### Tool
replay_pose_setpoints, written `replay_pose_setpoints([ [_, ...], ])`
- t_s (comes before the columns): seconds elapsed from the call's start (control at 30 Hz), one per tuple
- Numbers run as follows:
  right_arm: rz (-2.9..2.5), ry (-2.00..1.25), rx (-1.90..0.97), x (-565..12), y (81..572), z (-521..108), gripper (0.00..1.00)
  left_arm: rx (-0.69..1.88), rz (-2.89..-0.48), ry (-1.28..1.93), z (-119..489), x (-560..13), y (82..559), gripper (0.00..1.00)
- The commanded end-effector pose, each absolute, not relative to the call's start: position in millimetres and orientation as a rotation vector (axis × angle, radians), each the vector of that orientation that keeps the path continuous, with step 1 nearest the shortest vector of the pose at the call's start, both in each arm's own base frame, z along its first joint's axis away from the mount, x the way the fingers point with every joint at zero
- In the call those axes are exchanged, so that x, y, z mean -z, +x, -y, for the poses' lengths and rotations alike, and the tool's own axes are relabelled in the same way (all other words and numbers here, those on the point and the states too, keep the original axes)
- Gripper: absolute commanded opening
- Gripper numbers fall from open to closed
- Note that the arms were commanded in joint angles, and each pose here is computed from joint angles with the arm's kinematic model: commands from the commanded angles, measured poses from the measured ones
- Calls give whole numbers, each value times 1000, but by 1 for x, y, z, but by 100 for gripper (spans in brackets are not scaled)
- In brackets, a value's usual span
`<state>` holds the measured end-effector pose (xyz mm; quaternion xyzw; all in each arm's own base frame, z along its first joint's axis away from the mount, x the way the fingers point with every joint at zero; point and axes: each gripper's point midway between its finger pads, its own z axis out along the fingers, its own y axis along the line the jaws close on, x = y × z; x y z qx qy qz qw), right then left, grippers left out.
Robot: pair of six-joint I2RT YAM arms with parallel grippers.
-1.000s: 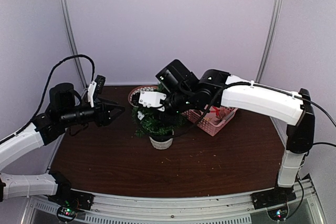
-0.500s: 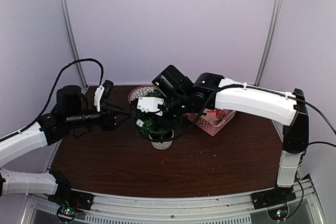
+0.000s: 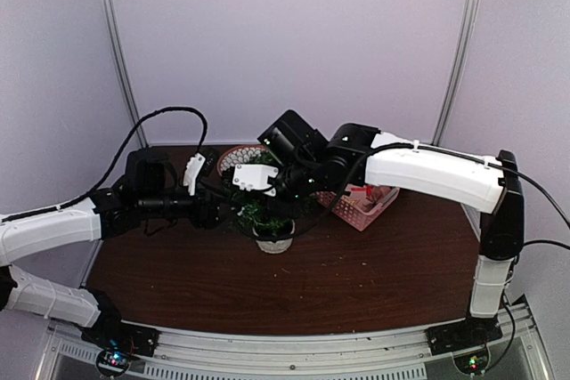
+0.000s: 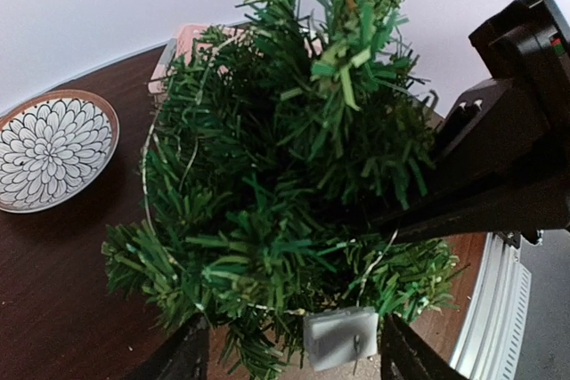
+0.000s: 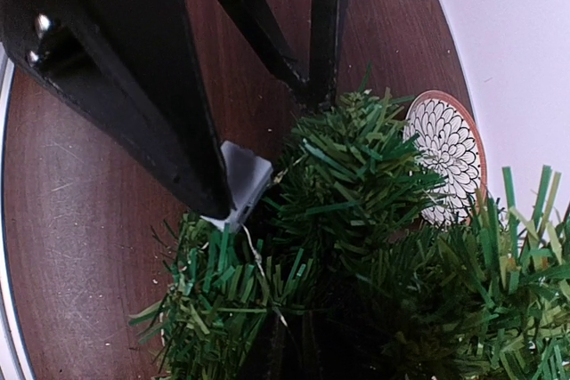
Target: Decorate the small christmas tree
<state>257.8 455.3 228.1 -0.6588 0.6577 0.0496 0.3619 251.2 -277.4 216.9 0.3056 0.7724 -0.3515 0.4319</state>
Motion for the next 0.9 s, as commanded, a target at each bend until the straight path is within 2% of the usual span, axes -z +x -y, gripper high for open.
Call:
replay_pose_setpoints([
  [0.0,-1686,-1684,-129,-235,257,-458,12,876,-1840,760,289,-239,262,66],
  [0.4,-1682,-1674,-135,-240,256,-456,20,782,-1976,738,292,-201,281,65],
  [0.73,-1644,-1658,-161,-257,246,-454,41,755,-2005,716,284,-199,280,66],
  [0.87,-1628,-1623,-180,-269,244,-452,46,756,-1973,703,280,-214,276,69],
])
